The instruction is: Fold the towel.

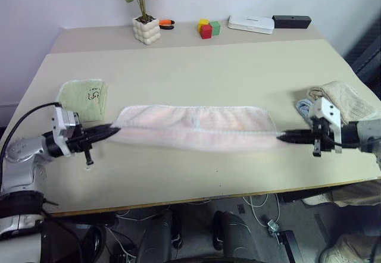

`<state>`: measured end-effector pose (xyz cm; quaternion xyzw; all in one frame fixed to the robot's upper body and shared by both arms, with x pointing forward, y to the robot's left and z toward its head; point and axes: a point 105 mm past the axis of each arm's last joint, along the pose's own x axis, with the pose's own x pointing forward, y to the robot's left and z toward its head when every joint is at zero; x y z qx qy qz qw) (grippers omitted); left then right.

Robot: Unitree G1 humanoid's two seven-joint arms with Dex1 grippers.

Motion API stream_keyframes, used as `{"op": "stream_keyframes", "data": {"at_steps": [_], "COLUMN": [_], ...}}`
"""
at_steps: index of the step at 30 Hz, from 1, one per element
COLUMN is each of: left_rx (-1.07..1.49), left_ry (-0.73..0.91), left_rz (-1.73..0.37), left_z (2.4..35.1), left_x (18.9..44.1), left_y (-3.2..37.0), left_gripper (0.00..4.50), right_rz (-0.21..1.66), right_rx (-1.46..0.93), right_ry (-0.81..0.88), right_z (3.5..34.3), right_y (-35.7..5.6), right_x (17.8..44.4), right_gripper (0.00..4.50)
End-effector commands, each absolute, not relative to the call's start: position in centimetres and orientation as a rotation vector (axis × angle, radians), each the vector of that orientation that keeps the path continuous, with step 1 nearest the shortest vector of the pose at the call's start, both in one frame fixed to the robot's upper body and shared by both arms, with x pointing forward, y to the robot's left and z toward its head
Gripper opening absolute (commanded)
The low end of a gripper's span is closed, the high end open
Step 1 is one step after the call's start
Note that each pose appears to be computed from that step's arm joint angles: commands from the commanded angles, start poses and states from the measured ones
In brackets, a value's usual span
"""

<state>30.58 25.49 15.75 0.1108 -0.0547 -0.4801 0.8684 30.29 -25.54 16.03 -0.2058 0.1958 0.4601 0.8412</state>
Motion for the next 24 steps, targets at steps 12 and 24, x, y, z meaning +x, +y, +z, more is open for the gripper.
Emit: {"op": "stream_keyframes", "data": {"at_steps": [12, 24], "left_rx": [0.192, 0.188], "left_ry": [-0.117, -0.072], "left_rz": [-0.856, -0.778], "left_z": [15.0, 14.6], "left_x": [34.5, 36.7], "left_y": [25.6, 25.8], "left_gripper": [0.00, 0.00], "right_rz": [0.796, 0.752], "right_rx": [-0.577, -0.585], "right_ry": [0.190, 0.197], "right_z": [17.3, 15.8], "right_y": [-25.6, -25.7], "right_x": [37.1, 38.7], "right_gripper": [0.02, 0.02]}}
